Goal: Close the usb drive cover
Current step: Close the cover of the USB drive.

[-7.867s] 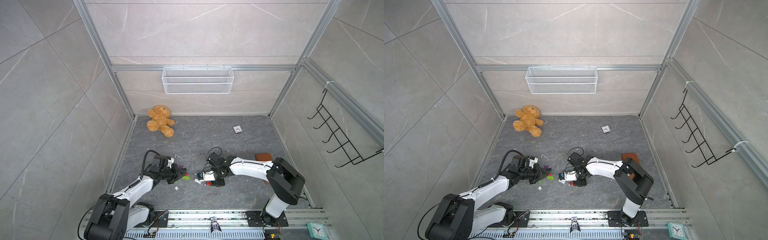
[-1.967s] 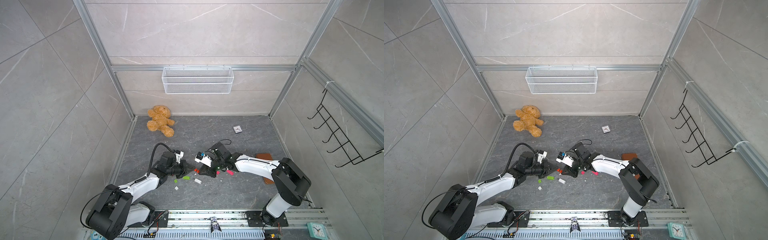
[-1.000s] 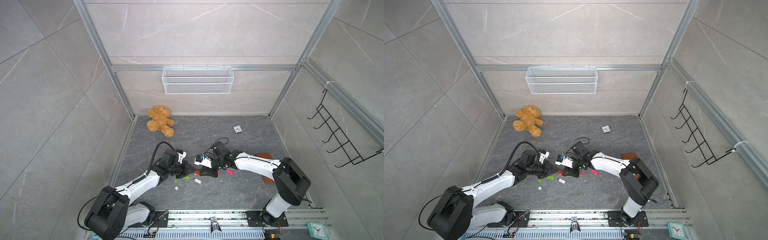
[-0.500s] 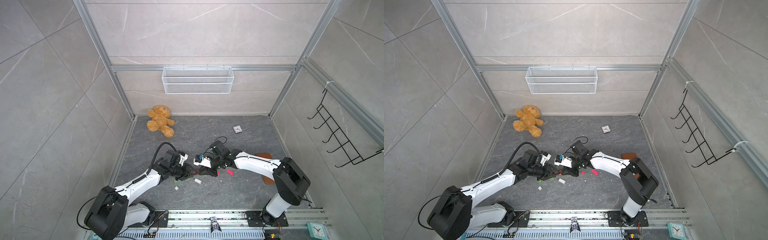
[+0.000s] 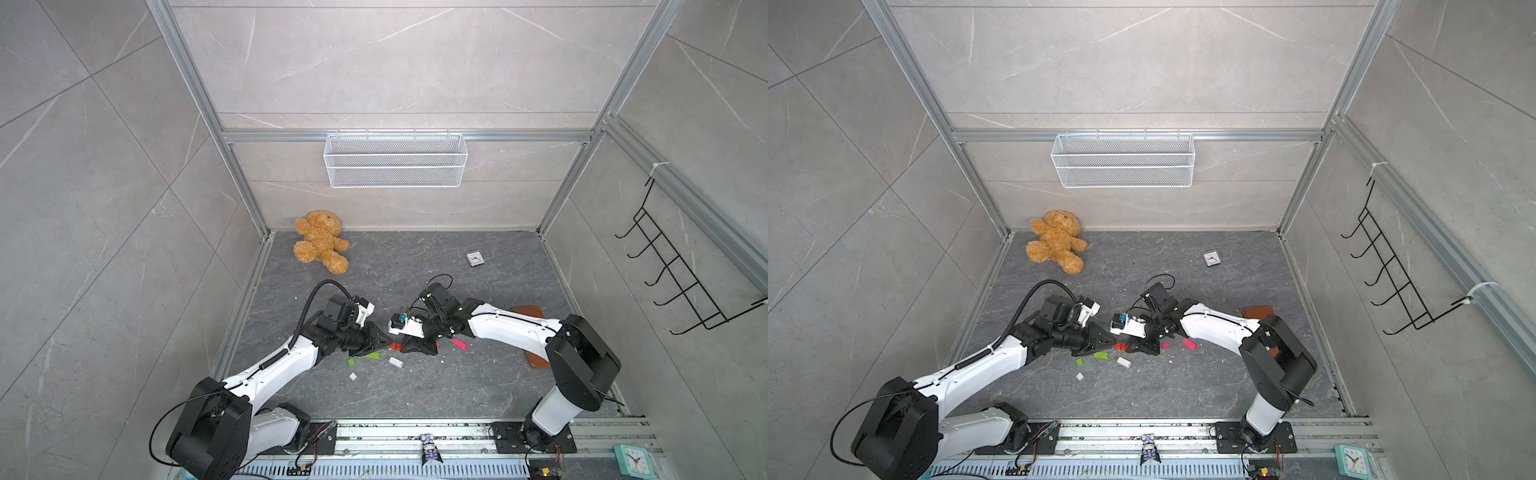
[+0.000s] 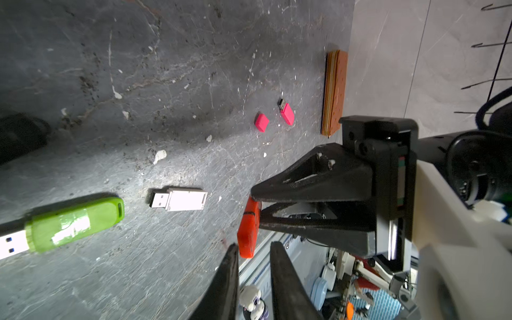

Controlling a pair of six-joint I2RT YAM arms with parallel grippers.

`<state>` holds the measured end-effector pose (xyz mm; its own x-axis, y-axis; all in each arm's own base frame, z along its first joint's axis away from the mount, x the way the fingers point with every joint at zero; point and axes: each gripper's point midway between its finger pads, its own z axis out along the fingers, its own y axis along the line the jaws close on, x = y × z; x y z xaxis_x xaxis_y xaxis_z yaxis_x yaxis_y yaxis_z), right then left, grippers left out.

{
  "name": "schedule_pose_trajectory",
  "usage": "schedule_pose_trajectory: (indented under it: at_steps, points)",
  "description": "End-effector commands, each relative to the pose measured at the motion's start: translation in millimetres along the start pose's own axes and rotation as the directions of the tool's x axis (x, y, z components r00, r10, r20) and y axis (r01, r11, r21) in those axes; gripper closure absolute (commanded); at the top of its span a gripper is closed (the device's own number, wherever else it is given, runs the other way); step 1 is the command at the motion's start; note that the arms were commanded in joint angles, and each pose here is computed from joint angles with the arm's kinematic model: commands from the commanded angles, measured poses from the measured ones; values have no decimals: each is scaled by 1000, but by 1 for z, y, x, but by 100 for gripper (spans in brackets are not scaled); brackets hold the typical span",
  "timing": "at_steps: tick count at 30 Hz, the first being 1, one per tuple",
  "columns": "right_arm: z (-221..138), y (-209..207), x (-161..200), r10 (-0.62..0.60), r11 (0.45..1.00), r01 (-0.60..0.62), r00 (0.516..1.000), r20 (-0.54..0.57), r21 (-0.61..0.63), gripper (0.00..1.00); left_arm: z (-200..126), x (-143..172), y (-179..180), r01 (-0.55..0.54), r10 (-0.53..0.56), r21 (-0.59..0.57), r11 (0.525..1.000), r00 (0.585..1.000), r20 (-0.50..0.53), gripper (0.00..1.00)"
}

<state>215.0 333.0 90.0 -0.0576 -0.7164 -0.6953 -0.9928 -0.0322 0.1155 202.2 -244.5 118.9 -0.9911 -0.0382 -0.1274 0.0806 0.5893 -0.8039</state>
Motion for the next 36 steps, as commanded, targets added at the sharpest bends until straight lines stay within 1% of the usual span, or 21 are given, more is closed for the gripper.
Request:
schedule_pose_trajectory:
  at_steps: [1,6,13,17,19,24,36]
  points:
    - [0,3,-1,-7,1000,7,1000,-9,-14,87,0,-1,-11,-15,16,52,999,1000,-16,77]
    - [1,2,-5,-5,1000,5,1000,2,-18,86,2,1,-10,-4,6,61,998,1000,-24,77]
    - [0,3,-8,-3,1000,4,1000,9,-21,86,7,1,-5,8,-6,55,998,999,-37,87]
    - [0,2,-10,-3,1000,4,1000,16,-19,86,8,2,-4,12,-10,54,998,999,-42,87]
    - [1,2,-11,-1,1000,1,1000,19,-19,86,8,2,-4,12,-10,53,999,999,-44,87]
    - [2,1,-12,4,1000,-4,1000,23,-23,86,9,3,-1,15,-13,47,999,999,-45,79]
    - [2,0,-5,11,1000,-11,1000,-2,-7,86,0,1,6,5,-5,-25,1000,1000,2,76]
